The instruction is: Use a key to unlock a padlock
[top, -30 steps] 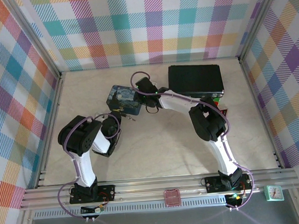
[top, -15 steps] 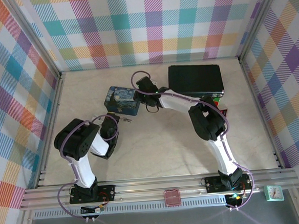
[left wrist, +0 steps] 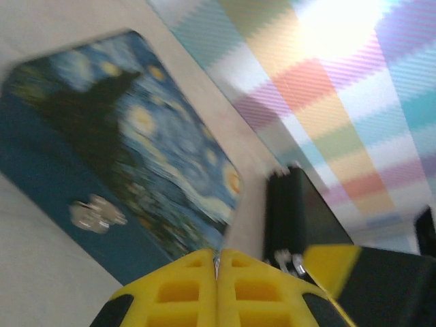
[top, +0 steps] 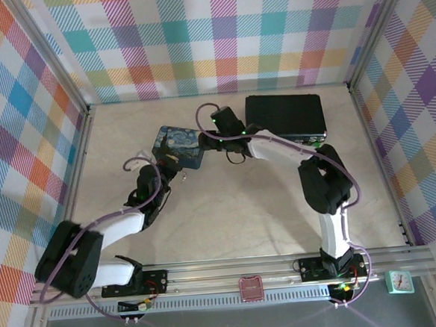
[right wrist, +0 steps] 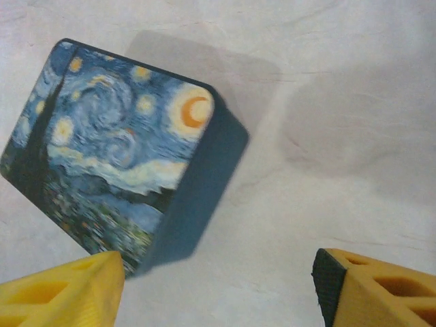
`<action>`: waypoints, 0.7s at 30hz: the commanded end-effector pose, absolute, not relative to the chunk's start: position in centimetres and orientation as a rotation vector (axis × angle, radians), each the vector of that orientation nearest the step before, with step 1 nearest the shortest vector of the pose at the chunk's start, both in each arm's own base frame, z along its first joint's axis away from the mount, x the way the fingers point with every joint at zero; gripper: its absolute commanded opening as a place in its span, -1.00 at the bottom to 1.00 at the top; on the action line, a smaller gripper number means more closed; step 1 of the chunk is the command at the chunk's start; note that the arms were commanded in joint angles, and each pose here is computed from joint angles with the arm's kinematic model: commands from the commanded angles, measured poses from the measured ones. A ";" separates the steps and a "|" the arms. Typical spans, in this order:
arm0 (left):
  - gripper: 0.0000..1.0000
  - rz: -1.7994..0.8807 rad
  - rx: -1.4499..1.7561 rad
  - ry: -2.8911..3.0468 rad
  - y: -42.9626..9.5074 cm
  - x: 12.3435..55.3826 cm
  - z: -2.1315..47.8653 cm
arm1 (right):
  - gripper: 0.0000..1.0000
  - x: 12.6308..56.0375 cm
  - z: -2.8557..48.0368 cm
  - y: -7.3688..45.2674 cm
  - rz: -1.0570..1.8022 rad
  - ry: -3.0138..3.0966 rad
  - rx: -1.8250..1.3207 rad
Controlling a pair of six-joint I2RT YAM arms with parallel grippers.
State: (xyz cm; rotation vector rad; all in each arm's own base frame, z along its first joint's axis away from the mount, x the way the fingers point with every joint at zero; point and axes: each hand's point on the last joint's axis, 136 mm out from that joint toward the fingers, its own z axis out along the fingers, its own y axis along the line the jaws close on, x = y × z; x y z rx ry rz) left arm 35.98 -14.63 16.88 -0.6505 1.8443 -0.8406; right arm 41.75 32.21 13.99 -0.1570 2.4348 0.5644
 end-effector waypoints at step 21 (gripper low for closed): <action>-1.00 -1.037 0.176 2.527 -41.5 29.6 7.4 | 0.98 37.1 14.4 11.0 0.071 2.437 -0.083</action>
